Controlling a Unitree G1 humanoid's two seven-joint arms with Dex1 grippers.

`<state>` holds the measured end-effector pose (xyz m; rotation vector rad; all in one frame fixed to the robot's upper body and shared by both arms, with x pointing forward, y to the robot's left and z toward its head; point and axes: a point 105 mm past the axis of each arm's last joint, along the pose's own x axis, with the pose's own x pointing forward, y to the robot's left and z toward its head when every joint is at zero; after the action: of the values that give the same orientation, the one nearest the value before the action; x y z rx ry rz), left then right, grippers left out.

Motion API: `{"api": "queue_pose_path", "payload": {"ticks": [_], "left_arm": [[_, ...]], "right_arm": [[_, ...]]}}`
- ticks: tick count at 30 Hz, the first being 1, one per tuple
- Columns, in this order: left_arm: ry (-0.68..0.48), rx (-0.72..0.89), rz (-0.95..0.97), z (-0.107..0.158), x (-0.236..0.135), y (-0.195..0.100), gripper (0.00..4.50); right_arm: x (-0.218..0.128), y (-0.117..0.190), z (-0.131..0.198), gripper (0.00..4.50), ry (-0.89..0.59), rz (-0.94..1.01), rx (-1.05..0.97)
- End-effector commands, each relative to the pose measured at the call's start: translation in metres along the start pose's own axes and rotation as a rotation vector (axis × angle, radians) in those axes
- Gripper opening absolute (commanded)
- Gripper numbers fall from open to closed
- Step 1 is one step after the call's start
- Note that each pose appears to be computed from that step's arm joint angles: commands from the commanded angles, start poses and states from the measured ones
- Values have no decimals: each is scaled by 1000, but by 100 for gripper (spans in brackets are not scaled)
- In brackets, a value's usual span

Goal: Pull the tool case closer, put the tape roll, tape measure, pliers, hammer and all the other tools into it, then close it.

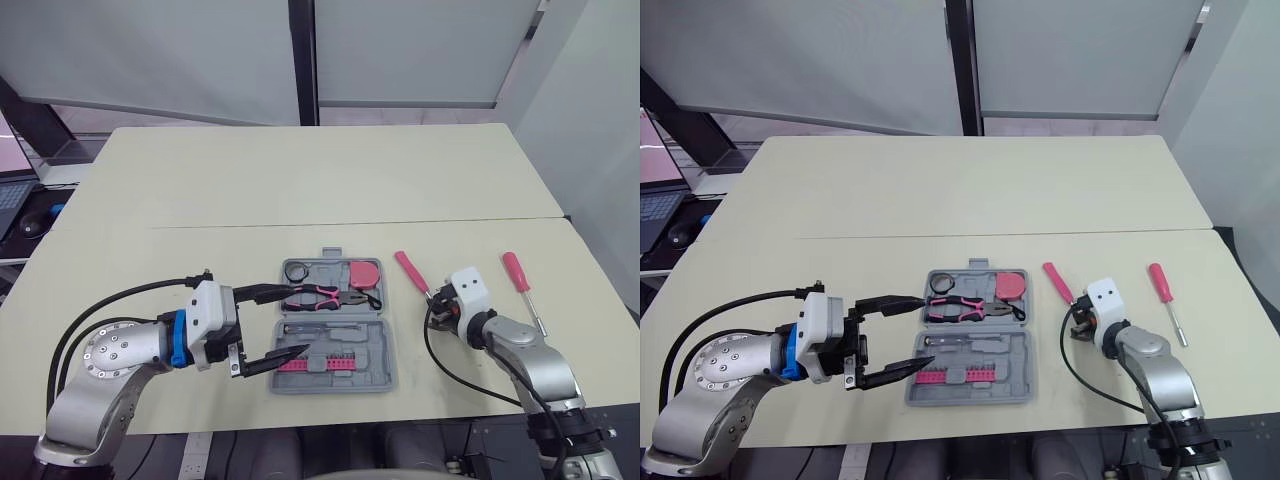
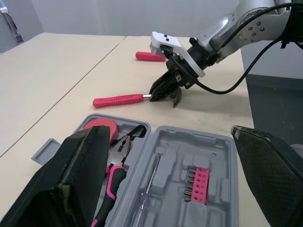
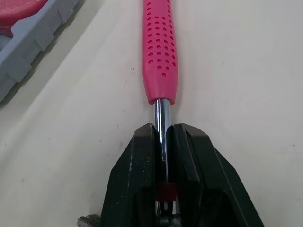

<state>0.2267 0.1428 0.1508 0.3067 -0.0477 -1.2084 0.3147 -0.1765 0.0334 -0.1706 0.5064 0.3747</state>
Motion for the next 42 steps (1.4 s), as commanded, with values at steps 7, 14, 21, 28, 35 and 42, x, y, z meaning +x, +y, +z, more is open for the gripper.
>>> {"api": "queue_pose_path", "payload": {"ticks": [7, 14, 21, 28, 35, 42], "left_arm": [[41, 18, 81, 2, -26, 11, 450], [236, -20, 83, -24, -70, 6, 450], [311, -55, 59, -33, -88, -1, 450], [301, -54, 10, -29, -92, -10, 450], [355, -38, -4, -35, -101, -8, 450], [368, -27, -22, -39, -95, -10, 450]], "right_arm": [[-29, -13, 48, 45, -98, 43, -184], [-59, 15, 94, 45, -40, 321, -634], [-75, 57, 91, 45, 84, 627, -953], [-66, 88, 86, 45, 108, 745, -1007], [-52, 114, 83, 45, 98, 795, -1020], [-41, 139, 67, 45, 97, 832, -1026]]}}
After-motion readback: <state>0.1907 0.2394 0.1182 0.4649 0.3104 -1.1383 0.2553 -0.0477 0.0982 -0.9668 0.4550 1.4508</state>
